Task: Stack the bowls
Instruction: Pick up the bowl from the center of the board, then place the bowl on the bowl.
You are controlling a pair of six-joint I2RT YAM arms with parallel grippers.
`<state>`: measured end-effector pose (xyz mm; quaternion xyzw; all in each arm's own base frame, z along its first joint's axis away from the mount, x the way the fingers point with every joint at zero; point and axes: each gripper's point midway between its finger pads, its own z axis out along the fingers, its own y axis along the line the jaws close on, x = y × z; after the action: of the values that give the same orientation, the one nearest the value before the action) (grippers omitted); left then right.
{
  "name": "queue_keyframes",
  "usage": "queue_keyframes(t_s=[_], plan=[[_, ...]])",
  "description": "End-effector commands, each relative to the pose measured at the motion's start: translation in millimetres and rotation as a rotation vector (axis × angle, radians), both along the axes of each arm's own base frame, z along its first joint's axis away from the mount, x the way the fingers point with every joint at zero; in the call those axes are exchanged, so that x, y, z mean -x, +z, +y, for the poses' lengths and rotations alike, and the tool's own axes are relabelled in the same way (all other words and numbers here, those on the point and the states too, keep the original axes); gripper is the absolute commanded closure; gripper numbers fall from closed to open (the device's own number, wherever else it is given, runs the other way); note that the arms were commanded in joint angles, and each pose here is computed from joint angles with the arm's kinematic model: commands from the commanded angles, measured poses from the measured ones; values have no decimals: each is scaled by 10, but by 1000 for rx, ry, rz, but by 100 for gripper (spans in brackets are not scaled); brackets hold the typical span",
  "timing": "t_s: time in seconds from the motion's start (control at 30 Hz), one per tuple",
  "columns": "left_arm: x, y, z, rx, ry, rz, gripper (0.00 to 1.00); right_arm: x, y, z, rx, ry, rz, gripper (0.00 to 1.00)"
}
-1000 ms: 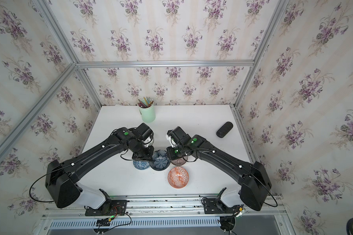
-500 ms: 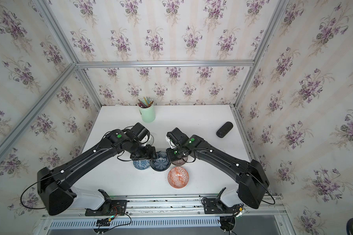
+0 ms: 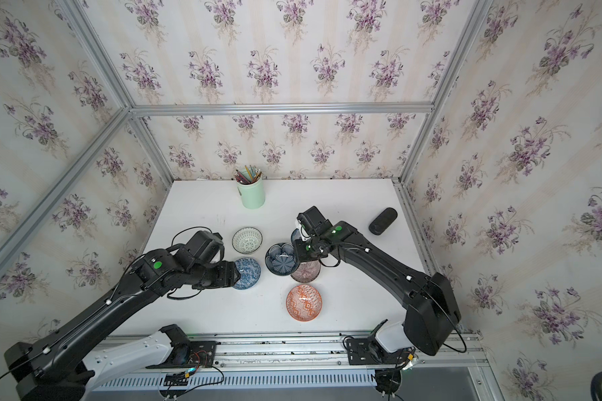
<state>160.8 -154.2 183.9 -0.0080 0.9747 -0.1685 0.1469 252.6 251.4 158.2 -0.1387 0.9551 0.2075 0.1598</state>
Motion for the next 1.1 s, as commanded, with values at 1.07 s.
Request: queue_keyframes(t_s=[1.07], plan=[[138,-367,168,-27,49,51,32,-102,-445,-511,16,-111,12,100]])
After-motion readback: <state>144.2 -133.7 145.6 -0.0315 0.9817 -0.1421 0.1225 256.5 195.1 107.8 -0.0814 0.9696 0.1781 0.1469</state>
